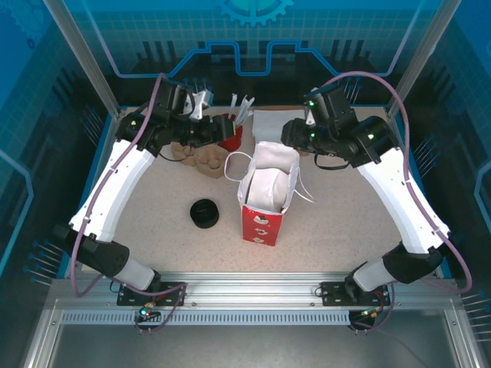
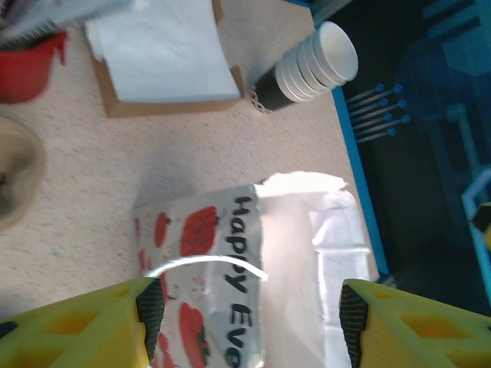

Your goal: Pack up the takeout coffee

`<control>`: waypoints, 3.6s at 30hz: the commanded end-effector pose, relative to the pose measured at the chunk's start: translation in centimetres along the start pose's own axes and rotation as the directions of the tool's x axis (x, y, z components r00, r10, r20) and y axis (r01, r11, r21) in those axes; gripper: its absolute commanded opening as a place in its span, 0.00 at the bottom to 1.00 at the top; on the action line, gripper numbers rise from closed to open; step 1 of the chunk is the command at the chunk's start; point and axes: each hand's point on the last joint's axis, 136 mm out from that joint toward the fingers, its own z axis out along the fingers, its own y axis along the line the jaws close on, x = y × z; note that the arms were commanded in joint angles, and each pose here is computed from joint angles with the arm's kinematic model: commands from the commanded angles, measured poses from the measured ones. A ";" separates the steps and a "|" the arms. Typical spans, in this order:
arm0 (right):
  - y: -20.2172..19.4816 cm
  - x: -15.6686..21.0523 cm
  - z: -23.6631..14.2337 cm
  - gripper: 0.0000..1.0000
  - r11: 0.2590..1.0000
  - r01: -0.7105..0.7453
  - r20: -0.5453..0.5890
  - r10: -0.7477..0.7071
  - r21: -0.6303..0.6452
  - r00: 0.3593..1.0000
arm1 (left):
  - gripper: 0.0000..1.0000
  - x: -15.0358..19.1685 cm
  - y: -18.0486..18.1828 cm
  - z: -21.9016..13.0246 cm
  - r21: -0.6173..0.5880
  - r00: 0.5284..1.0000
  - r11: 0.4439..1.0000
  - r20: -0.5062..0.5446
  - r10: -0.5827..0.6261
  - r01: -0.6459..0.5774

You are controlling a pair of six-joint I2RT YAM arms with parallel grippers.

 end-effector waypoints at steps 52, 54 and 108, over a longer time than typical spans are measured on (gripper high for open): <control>-25.4 8.9 11.2 1.00 0.845 0.316 0.310 -0.468 0.432 0.828 | 0.99 10.2 32.6 -4.3 -0.692 0.802 0.711 0.491 0.340 0.122; -25.4 8.7 12.3 1.00 0.847 0.331 0.306 -0.473 0.417 0.826 | 0.99 9.9 32.9 -4.0 -0.686 0.791 0.717 0.504 0.347 0.123; -25.9 7.4 19.2 1.00 0.887 0.375 0.340 -0.451 0.268 0.825 | 0.99 5.8 32.9 4.8 -0.627 0.773 0.776 0.460 0.437 -0.066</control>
